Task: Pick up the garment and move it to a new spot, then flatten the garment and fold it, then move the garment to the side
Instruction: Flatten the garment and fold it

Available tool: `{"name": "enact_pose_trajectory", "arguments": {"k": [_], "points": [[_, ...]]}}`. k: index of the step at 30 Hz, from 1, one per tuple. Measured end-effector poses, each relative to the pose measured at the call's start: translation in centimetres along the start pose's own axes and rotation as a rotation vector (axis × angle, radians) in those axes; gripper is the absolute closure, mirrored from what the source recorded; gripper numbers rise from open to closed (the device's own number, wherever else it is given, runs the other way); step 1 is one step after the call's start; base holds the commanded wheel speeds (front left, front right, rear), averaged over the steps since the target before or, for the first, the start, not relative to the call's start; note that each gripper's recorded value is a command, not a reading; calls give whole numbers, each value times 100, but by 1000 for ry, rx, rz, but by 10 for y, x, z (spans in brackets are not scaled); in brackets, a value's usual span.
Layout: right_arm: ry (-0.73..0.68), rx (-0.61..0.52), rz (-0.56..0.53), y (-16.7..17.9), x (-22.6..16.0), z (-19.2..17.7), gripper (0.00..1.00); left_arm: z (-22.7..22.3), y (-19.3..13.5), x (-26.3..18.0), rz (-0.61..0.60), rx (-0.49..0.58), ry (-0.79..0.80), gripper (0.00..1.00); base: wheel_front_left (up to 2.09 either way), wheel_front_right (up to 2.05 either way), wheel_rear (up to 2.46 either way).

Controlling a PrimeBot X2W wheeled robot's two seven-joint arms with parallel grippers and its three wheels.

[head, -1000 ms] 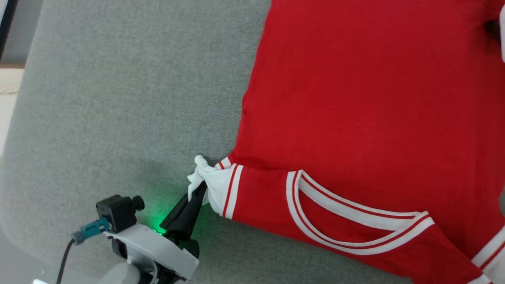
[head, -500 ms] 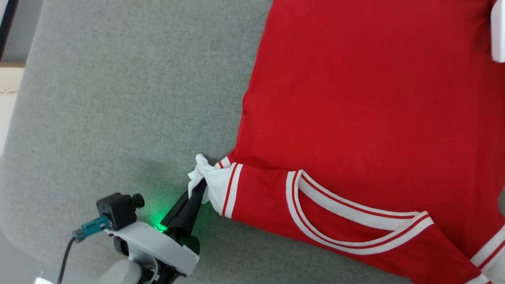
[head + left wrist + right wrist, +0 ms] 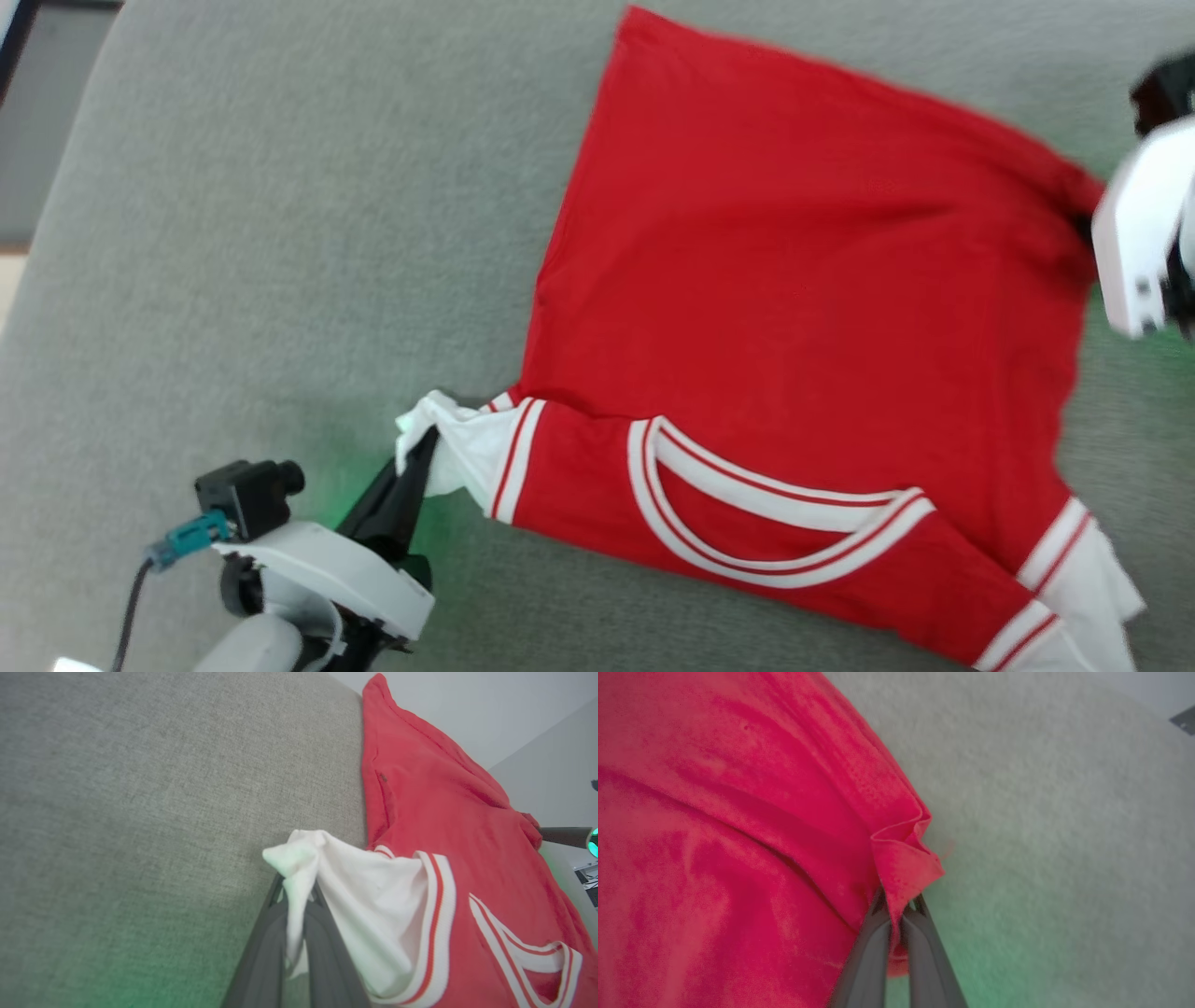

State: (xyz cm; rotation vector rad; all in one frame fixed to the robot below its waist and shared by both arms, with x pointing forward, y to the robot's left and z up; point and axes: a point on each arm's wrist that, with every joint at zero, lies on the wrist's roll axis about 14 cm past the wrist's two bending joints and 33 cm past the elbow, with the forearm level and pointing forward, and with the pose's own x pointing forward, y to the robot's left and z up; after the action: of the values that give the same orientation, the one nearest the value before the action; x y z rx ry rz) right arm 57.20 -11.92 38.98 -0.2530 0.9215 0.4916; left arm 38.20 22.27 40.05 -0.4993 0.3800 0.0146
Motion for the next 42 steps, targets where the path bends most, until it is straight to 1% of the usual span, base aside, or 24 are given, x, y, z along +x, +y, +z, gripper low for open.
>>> {"name": "enact_pose_trajectory", "arguments": {"k": [5,10,15,20,24,27,28,29,30,32,34,35,38,42], "points": [[30,14,-7,-10,-36,-47,100,10,-10,4,-33,34,-15,100,0,0,0],[69,35,22,0,-69,-99,100,18,-23,7,-71,60,-27,100,0,0,0],[146,51,68,24,-101,-155,100,15,-36,9,-108,69,-20,100,0,0,0],[212,73,110,53,-126,-201,100,12,-50,11,-149,78,-9,100,0,0,0],[257,99,157,83,-137,-231,100,11,-61,13,-179,85,-6,100,0,0,0],[252,117,167,93,-139,-236,100,9,-65,14,-188,92,3,100,0,0,0],[241,112,158,93,-138,-235,89,9,-65,14,-191,94,5,100,0,0,0],[224,113,151,92,-138,-233,56,9,-66,15,-192,94,5,100,0,0,0],[212,117,145,91,-137,-230,0,9,-67,14,-194,94,5,100,0,0,0],[171,125,144,91,-136,-219,0,9,-67,14,-192,96,7,100,0,0,0],[82,173,168,93,-137,-193,0,9,-67,14,-191,97,4,100,0,0,0],[40,166,164,90,-139,-179,0,10,-66,13,-190,99,2,100,0,0,0],[-87,90,89,61,-152,-128,0,11,-65,13,-183,92,-7,100,0,0,0],[-215,7,47,48,-157,-68,0,12,-64,16,-177,83,-13,100,0,0,0]]}}
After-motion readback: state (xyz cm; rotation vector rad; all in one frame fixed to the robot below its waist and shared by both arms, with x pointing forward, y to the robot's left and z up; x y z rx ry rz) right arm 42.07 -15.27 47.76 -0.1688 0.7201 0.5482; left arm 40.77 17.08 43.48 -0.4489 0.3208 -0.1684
